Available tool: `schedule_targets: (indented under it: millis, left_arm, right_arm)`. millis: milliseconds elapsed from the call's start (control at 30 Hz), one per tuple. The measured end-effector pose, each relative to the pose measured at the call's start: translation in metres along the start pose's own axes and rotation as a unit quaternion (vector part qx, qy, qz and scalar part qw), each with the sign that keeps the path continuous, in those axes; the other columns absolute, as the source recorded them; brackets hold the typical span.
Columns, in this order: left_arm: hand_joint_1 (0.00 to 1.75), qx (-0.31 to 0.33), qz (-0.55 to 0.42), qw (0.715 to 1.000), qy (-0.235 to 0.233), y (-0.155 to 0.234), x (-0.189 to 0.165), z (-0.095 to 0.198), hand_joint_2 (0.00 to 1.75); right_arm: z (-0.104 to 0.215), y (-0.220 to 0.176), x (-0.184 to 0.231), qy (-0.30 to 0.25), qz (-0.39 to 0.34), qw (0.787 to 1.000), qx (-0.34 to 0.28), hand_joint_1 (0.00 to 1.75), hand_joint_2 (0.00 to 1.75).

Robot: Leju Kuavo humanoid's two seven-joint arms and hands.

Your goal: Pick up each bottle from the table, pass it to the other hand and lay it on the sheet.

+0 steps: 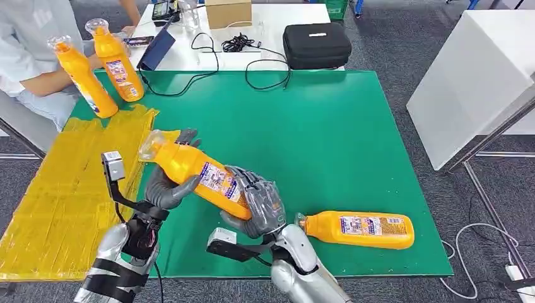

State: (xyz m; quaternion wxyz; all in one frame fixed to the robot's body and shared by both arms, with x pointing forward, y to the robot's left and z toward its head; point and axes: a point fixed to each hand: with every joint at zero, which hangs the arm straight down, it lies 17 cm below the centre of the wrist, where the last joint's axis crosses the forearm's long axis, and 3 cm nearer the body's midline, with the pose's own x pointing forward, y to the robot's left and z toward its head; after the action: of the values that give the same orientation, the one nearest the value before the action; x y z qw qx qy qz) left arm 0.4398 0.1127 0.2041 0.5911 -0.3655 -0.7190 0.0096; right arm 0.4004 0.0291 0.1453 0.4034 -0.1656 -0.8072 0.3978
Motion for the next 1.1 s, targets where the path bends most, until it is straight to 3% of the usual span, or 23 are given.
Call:
schedule_targets:
  millis: [133,167,767,800,833,867,1100]
  left_arm:
    - [0.03,0.009,0.010,1.000,0.002,0.005,-0.002,0.001,1.75]
    - [1.75,0.010,0.012,1.000,0.002,0.006,-0.002,0.001,1.75]
    - [1.75,0.055,0.026,0.998,-0.003,0.021,-0.002,0.000,1.75]
    - [1.75,0.055,0.026,0.998,-0.003,0.021,-0.002,0.000,1.75]
    - [1.75,0.055,0.026,0.998,-0.003,0.021,-0.002,0.000,1.75]
    - [1.75,0.055,0.026,0.998,-0.003,0.021,-0.002,0.000,1.75]
    - [1.75,0.087,0.000,0.996,-0.016,0.034,0.001,0.001,1.75]
  right_arm:
    - [0.000,0.004,0.003,-0.004,-0.001,1.000,0.005,1.71,1.75]
    - [0.000,0.005,0.004,-0.004,-0.001,1.000,0.006,1.69,1.75]
    - [-0.004,0.009,0.001,0.002,-0.005,1.000,0.012,1.75,1.75]
    - [-0.004,0.008,0.001,0.002,-0.005,1.000,0.012,1.66,1.75]
    - [-0.004,0.008,0.001,0.002,-0.005,1.000,0.011,1.01,1.75]
    - [-0.004,0.008,0.001,0.003,-0.006,1.000,0.010,0.05,1.75]
    - [-0.002,0.005,0.003,0.016,-0.103,0.994,0.011,0.00,1.75]
